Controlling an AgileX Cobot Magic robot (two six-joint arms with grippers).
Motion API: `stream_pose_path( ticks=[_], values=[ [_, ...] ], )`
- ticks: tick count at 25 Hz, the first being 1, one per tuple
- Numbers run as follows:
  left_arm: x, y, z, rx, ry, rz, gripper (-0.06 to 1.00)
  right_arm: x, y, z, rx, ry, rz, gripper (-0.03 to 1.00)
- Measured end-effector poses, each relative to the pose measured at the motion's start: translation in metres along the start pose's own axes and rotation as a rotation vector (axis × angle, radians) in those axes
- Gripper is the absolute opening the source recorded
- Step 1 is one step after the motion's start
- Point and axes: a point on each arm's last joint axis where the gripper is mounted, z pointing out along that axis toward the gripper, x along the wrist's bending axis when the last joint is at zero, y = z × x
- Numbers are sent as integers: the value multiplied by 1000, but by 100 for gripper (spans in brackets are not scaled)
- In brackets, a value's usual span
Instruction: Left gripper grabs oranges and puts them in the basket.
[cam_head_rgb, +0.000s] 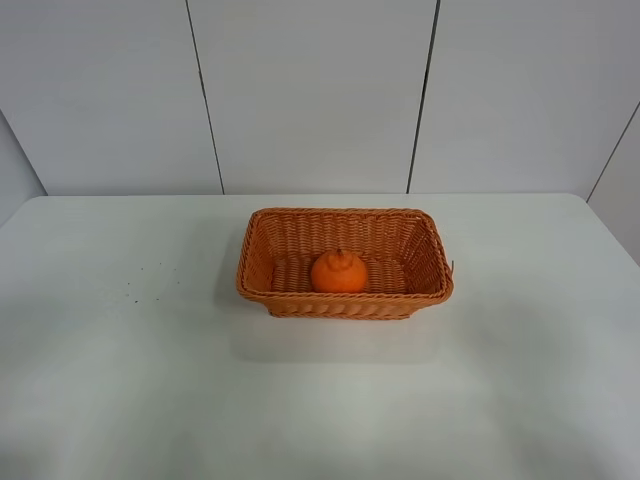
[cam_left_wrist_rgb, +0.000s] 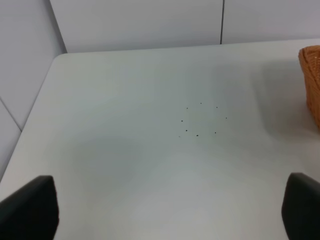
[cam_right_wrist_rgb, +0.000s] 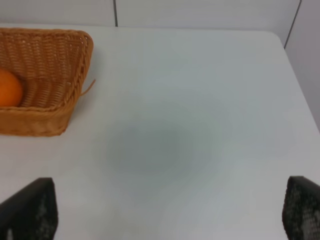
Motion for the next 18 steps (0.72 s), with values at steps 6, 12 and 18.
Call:
stream_pose_path(
  ticks=[6, 12, 18],
  values=[
    [-6, -23, 29, 119, -3, -49, 99, 0, 0, 0, 0, 0, 0, 69],
    [-8, -35, 40, 183, -2, -66, 90, 0, 0, 0, 0, 0, 0, 69],
    [-9, -37, 42, 194, -1, -69, 83, 0, 0, 0, 0, 0, 0, 69]
  ],
)
